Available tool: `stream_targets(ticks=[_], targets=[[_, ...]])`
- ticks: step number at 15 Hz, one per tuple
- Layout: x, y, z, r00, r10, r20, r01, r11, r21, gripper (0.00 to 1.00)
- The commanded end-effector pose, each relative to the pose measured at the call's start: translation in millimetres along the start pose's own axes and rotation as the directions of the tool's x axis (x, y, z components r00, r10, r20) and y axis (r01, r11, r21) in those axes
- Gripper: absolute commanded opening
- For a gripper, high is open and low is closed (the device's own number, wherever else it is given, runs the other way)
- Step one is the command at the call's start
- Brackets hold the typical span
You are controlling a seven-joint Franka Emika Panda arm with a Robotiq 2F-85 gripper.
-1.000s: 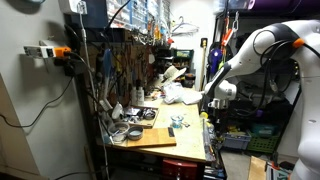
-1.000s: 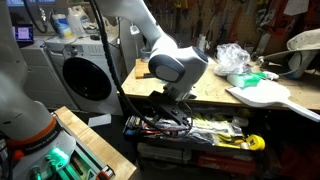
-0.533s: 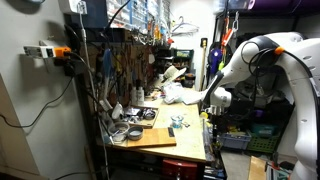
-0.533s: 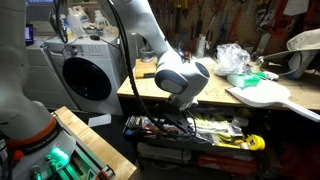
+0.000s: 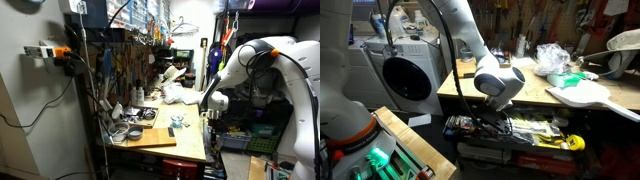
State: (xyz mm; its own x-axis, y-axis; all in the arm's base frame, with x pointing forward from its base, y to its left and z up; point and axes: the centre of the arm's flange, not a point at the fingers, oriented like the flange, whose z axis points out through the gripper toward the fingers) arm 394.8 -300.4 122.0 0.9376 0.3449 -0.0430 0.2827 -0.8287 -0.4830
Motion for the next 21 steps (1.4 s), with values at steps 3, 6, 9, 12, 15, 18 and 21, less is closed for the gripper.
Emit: stream_targets(ticks=[3,6,9,12,15,18,21], targets=[[-22,2,5,0.999,-0.023,0.031,0.02,0.996,0.092,0.06],[-29,8,10,1.0,-0.007,0.021,0.005,0.996,0.09,0.06],[-25,11,16,0.999,0.015,-0.032,-0.013,0.998,0.059,0.06],[-15,8,16,0.997,0.023,-0.08,-0.019,0.999,0.05,0.06],[-9,7,17,0.996,0.021,-0.088,-0.017,0.999,0.046,0.06],[-9,9,22,0.998,0.014,-0.067,-0.011,0.999,0.046,0.06],[-11,13,27,0.998,0.007,-0.057,-0.005,0.999,0.044,0.29]])
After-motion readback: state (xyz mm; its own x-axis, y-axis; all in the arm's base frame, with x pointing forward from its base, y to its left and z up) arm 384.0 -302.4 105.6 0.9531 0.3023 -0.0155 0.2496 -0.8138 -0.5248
